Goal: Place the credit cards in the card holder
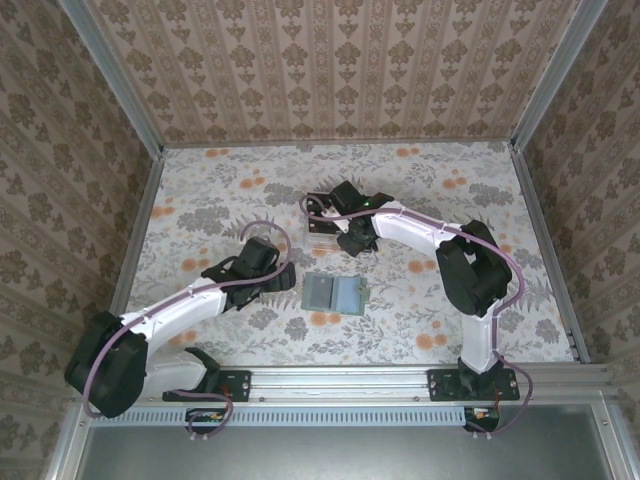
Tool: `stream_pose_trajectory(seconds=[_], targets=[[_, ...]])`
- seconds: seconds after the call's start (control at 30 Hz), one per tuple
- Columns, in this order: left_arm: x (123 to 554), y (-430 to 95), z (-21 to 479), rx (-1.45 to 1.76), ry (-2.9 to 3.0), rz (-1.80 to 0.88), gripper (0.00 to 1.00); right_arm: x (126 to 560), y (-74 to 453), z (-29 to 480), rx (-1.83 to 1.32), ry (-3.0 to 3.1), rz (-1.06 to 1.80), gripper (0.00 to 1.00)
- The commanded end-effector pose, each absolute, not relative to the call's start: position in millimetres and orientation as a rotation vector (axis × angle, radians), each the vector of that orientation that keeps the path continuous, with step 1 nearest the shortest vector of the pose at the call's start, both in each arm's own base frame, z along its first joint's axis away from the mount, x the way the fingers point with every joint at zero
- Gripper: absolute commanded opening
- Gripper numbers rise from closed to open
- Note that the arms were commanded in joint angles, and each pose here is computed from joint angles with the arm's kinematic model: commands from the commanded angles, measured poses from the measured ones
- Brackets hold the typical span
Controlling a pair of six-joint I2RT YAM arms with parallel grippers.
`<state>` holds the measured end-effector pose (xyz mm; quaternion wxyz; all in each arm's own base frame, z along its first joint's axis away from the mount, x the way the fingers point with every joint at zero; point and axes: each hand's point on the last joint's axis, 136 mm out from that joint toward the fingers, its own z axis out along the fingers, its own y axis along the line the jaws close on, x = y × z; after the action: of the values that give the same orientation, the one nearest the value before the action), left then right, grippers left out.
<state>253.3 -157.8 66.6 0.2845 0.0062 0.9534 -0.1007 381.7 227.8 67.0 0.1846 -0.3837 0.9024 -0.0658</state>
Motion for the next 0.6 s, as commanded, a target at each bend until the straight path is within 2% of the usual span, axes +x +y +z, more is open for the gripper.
stream_pose_trajectory(seconds=[0.0,0.27,0.57], targets=[[262,-164,76,0.027,2.527,-0.296,1.0,396,228,73,-1.085,2.491,-0.26,0.47],[262,-165,74,0.026,2.532,-0.298,1.0,403,228,79,-1.072,2.455,-0.286,0.47],[262,-165,73,0.019,2.533,-0.3,1.0,402,229,59,-1.128,2.486,-0.298,0.47]])
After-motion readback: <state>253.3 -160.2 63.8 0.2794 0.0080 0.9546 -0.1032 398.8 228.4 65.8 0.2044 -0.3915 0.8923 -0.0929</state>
